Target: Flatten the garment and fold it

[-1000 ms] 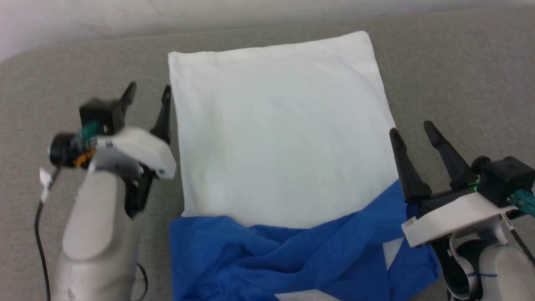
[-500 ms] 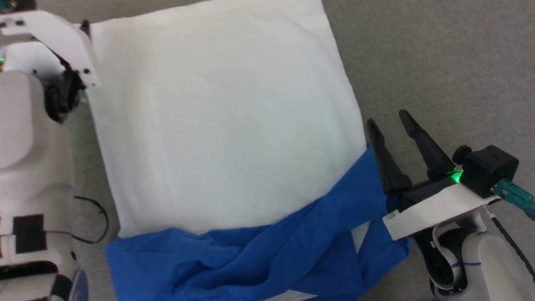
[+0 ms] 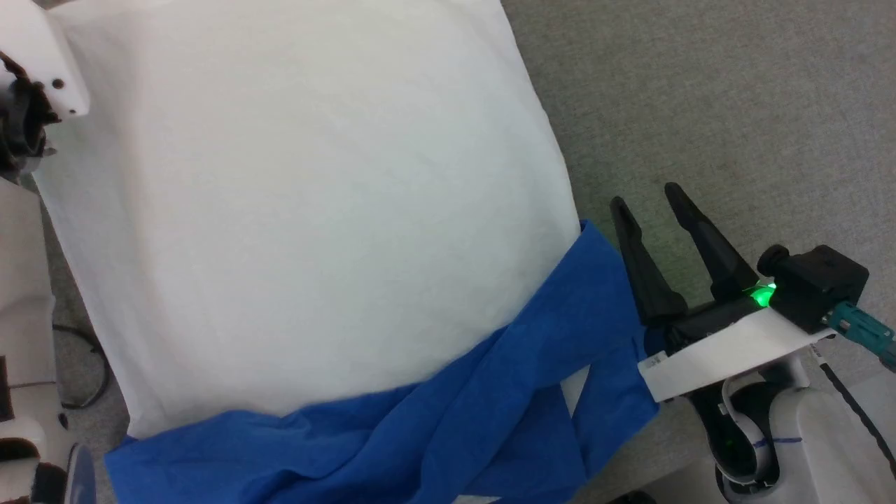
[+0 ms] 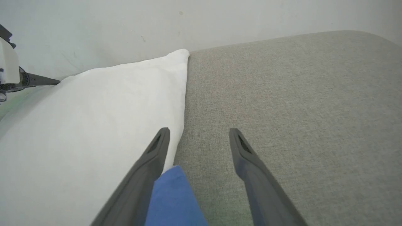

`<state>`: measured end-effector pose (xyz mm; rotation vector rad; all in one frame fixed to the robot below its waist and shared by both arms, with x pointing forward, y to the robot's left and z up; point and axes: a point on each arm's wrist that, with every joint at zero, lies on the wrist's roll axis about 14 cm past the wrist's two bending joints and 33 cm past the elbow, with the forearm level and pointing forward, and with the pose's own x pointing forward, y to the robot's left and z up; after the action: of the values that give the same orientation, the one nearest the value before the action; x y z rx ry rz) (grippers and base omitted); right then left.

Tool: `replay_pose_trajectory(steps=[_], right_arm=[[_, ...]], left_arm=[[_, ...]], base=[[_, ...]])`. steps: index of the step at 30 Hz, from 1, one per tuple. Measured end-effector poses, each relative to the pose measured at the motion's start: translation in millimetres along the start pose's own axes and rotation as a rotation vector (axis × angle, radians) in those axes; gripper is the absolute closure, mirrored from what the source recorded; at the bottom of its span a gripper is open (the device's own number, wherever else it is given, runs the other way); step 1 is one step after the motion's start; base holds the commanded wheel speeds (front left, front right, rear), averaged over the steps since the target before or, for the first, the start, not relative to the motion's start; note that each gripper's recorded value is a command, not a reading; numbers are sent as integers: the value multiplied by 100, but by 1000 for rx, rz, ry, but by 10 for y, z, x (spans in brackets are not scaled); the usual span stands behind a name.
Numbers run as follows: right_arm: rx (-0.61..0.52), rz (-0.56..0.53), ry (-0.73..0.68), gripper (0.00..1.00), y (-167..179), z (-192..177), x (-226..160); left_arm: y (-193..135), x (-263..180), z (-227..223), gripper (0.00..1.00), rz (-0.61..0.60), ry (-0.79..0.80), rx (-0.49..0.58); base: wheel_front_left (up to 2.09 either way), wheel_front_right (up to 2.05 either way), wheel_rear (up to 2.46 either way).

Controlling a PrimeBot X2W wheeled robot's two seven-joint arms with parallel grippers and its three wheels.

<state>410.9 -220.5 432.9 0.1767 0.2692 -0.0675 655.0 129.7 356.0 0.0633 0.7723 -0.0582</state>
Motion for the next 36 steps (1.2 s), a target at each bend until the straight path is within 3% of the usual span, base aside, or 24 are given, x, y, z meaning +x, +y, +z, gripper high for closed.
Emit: replay_pose_trajectory(steps=[1, 9, 17, 24, 29, 36], right_arm=[[0, -1, 3, 0, -4, -12, 5], [-50, 44, -53, 0, 104, 189, 241], [-138, 132, -166, 0, 367, 873, 1041], [-82, 116, 43, 0, 413, 885, 1863], [-72, 63, 283, 0, 373, 523, 2217], [-63, 26, 534, 0, 424, 6, 2428]], left_arm=[[11, 6, 11, 100, 1, -4, 1], [54, -98, 30, 100, -10, -30, 30], [53, -222, 59, 100, -40, -82, 53], [-89, -336, 244, 100, -103, -207, 74], [-126, -395, 370, 100, -128, -293, 76], [-23, -387, 330, 100, -133, -316, 84]], base=[[0, 0, 0], [0, 0, 0], [0, 0, 0], [0, 0, 0], [0, 0, 0], [0, 0, 0]])
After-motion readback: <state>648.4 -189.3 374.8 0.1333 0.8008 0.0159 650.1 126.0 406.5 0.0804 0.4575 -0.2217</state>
